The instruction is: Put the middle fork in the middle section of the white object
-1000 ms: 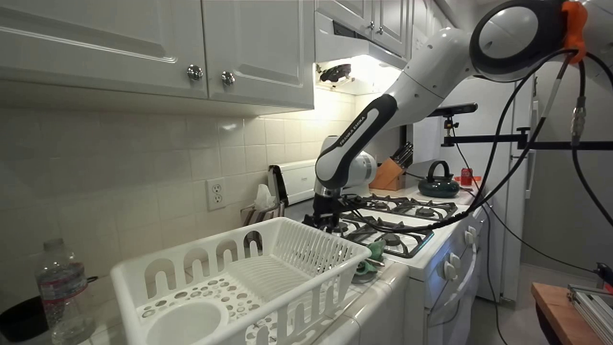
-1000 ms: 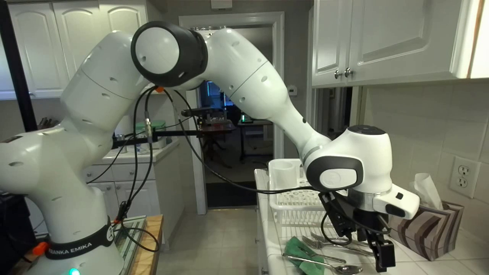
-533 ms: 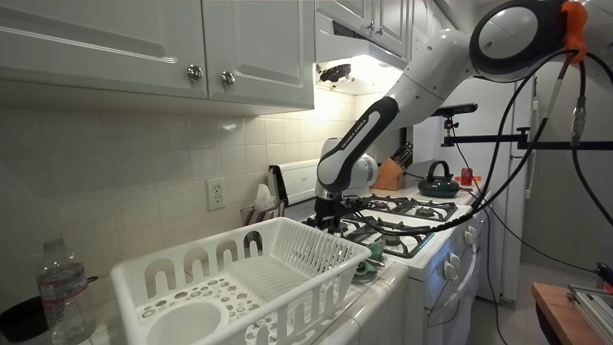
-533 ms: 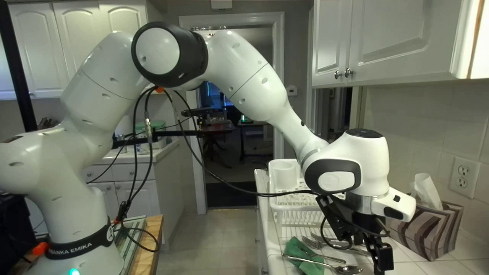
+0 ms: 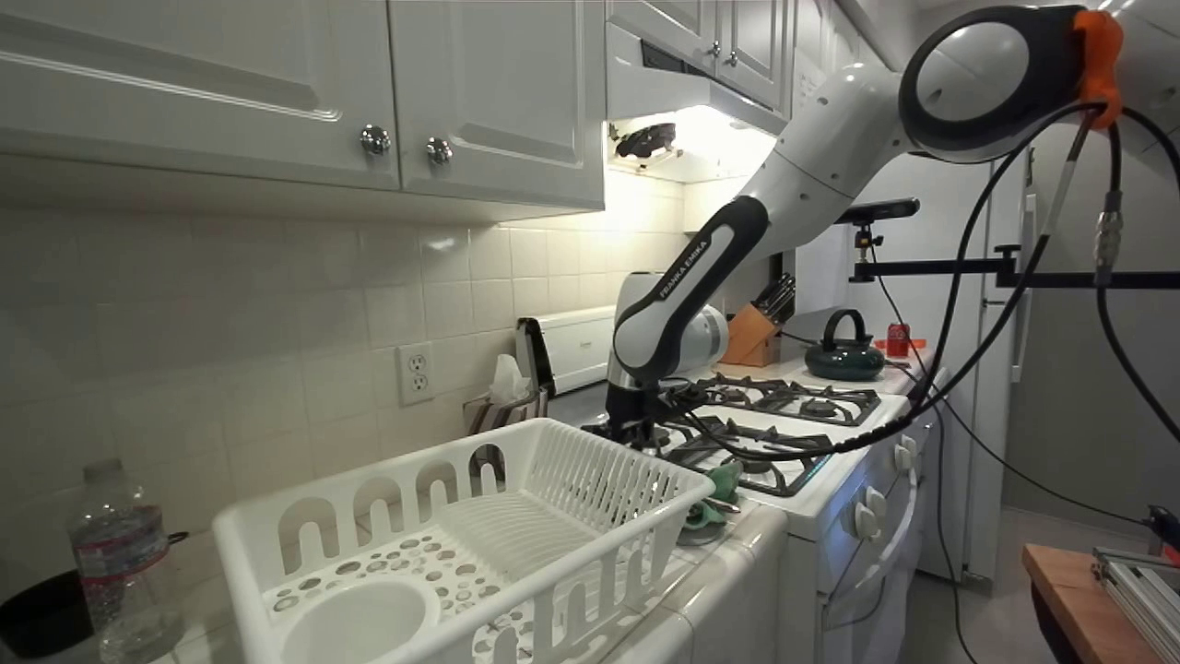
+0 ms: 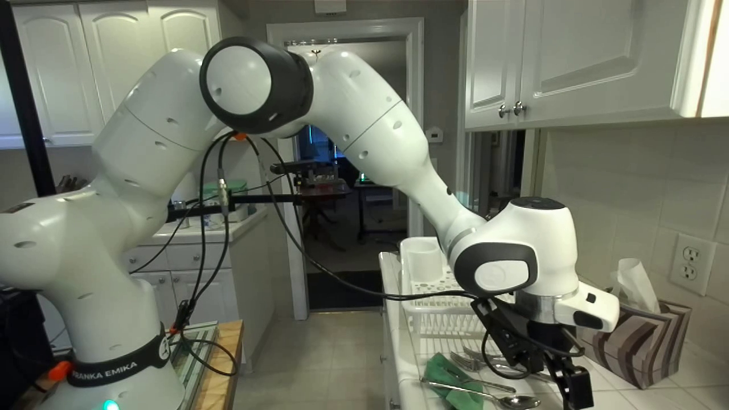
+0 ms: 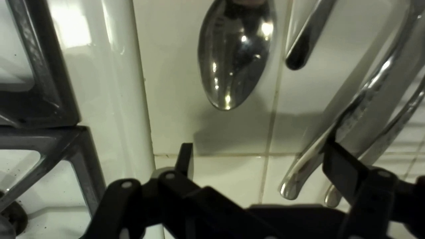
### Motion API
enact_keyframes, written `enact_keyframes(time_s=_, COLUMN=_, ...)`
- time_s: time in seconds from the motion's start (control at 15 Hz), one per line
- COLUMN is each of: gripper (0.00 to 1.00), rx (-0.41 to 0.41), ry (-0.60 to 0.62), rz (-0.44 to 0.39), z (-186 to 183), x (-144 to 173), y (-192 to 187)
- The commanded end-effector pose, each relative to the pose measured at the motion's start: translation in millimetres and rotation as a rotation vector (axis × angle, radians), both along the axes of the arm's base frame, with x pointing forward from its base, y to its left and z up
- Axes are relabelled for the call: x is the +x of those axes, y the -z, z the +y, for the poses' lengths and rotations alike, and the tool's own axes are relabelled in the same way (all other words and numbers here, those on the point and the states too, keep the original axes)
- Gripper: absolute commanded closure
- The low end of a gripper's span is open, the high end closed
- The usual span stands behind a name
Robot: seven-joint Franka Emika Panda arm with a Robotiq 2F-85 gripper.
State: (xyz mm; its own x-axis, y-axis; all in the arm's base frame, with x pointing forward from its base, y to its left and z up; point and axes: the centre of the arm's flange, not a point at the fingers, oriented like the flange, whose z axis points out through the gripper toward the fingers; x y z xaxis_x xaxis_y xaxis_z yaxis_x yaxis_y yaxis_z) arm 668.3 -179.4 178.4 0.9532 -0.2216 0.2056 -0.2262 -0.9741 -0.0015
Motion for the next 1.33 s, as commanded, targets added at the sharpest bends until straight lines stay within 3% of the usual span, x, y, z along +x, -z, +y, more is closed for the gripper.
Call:
enact_keyframes(time_s=0.0, gripper=0.0, rx=-0.051, ry=-0.028, rz=-0.008, z=3.2, x=-5.0, y=1.9)
enact_keyframes(time_s=0.27, gripper=0.0, rx=-0.084, ry=-0.046, rz=-0.001, z=-4.4, x=-8.0, y=0.0)
enact_keyframes(time_s=1.27, gripper=0.0, rx=-0.023, ry=-0.04, rz=-0.043, z=13.8, x=-1.5, y=-1.8)
